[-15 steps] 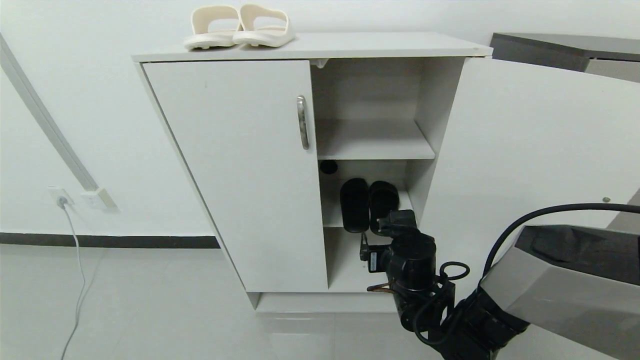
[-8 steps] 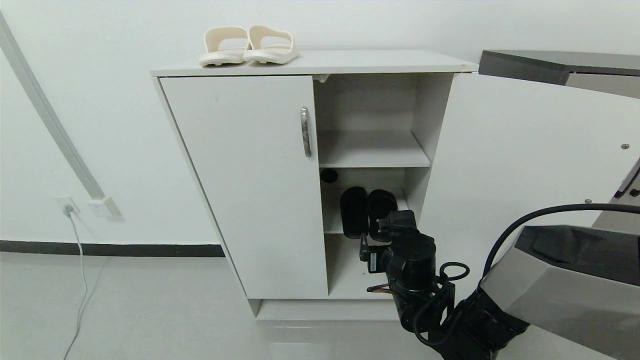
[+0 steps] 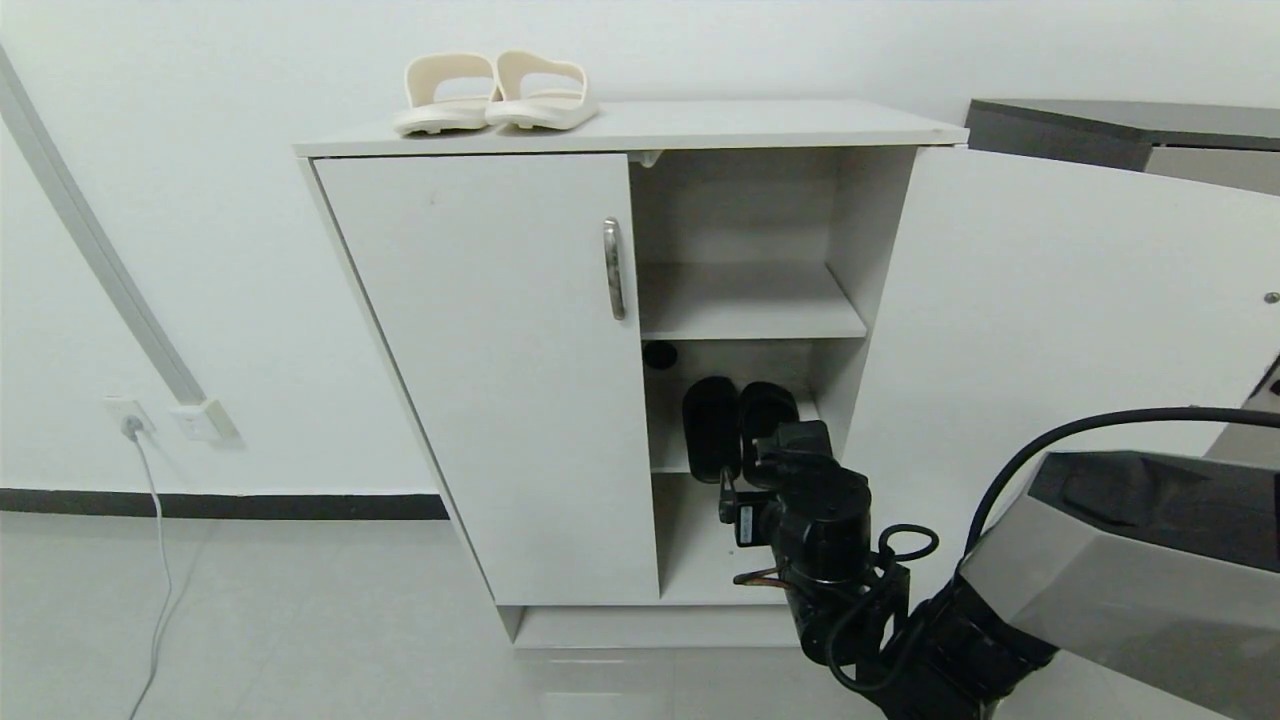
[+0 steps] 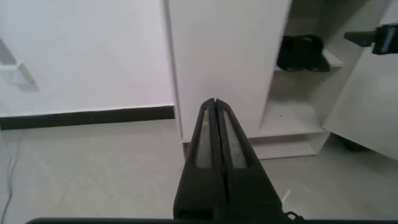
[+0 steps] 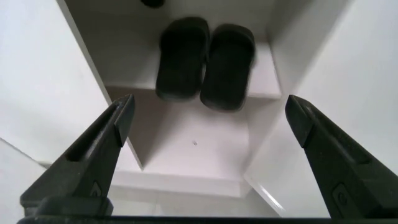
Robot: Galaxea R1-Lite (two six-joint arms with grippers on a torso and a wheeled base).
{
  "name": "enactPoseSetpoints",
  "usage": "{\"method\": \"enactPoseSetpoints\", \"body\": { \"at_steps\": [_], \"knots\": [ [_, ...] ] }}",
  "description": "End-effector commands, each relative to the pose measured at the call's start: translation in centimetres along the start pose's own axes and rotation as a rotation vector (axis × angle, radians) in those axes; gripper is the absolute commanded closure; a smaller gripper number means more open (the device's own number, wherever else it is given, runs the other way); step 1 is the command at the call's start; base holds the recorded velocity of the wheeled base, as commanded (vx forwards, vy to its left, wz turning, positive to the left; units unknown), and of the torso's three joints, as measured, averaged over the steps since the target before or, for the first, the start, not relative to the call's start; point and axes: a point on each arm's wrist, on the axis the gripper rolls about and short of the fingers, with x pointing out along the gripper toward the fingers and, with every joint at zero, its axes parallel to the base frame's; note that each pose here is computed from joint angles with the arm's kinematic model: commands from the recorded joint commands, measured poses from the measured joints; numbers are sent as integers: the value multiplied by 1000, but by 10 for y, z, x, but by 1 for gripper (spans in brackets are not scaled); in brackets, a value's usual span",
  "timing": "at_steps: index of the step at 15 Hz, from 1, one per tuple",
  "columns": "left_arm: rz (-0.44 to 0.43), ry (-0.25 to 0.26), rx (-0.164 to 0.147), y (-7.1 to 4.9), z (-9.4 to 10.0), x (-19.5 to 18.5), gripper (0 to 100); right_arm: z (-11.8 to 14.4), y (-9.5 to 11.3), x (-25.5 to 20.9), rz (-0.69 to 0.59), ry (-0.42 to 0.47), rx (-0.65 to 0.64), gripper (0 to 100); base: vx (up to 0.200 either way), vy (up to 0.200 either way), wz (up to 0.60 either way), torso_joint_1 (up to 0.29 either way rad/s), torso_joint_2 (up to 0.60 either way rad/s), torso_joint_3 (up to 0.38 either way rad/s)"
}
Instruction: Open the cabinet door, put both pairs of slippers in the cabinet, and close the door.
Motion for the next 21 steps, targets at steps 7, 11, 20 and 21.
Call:
{"method": "enactPoseSetpoints", "body": {
  "at_steps": [7,11,20,21],
  "knots": [
    [0,1,-1,0,0,0,100,-4,0,-1,3,10,-9,0,0,200,0,2,2,2],
    [0,1,-1,0,0,0,100,-5,-1,-2,4,14,-12,0,0,200,0,2,1,6],
    [23,2,-7,1,0,0,100,-10,-3,-7,27,33,-29,0,0,67,0,1,1,0],
    [23,2,-7,1,0,0,100,-10,-4,-8,29,32,-32,0,0,0,0,0,0,0]
  ]
}}
